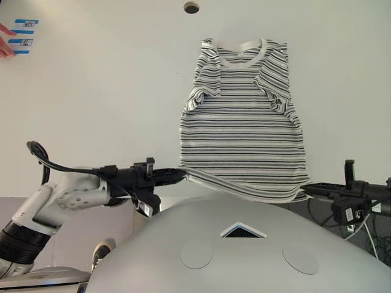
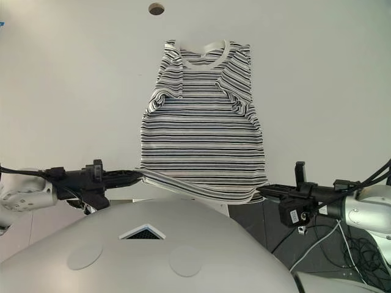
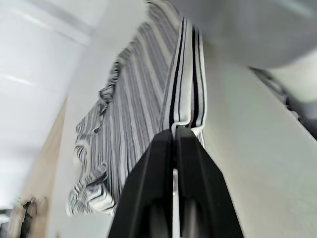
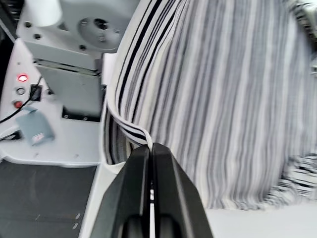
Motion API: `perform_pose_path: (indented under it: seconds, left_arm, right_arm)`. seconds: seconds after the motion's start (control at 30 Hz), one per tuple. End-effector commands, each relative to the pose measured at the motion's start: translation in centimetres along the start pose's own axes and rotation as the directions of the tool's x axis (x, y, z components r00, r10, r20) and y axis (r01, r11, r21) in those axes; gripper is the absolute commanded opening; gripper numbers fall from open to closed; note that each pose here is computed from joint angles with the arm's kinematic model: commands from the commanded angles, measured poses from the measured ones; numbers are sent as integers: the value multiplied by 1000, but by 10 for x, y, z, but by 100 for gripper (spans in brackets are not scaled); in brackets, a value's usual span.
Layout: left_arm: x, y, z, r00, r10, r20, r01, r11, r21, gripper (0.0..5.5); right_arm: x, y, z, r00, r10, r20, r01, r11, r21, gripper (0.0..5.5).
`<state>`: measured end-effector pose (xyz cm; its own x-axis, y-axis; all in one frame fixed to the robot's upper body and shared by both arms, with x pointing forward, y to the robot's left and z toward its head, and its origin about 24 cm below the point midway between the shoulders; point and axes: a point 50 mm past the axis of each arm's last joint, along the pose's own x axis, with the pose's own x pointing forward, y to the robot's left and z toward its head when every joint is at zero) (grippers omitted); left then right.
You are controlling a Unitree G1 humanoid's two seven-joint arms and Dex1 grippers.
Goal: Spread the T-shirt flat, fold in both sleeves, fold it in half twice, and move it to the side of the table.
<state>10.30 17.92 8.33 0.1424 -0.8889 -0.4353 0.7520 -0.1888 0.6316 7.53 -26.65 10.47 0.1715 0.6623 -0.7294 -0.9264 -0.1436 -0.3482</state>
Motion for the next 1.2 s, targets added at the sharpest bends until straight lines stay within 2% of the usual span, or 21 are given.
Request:
perform_pose_path:
  seconds: [0.03, 0.2, 0.43, 0.67, 0.8, 0.93, 1.07, 1.2]
  left_arm:
    - [-11, 2, 1, 1000, 3, 17, 0, 989, -148, 0]
    - [-28, -2, 15, 993, 37, 115, 0, 954, -300, 0]
    - [-60, -1, 45, 958, 109, 266, -16, 944, -330, 0]
    - [-80, -5, 68, 933, 179, 312, -62, 935, -350, 0]
    - [-71, 0, 48, 957, 210, 200, -147, 945, -292, 0]
    - [-43, 25, 9, 947, 318, 39, -306, 933, -189, 0]
    - [-28, 72, -39, 834, 534, -137, -547, 833, -79, 0]
    - [-19, 93, -77, 716, 648, -261, -669, 743, 11, 0]
  right_arm:
    - [-9, -7, 7, 995, -87, 57, 88, 996, -11, 3]
    - [-19, -12, 13, 980, -173, 95, 178, 983, -40, 3]
    - [-33, -14, 28, 950, -268, 162, 283, 957, -72, 3]
    - [-41, -9, 43, 927, -316, 201, 339, 936, -91, 3]
    - [-36, -21, 37, 925, -338, 175, 357, 929, -93, 3]
    - [-18, -60, 26, 901, -422, 102, 433, 891, -140, 3]
    - [5, -112, -2, 841, -541, -11, 531, 831, -166, 3]
    - [25, -161, -20, 789, -610, -68, 593, 786, -173, 3]
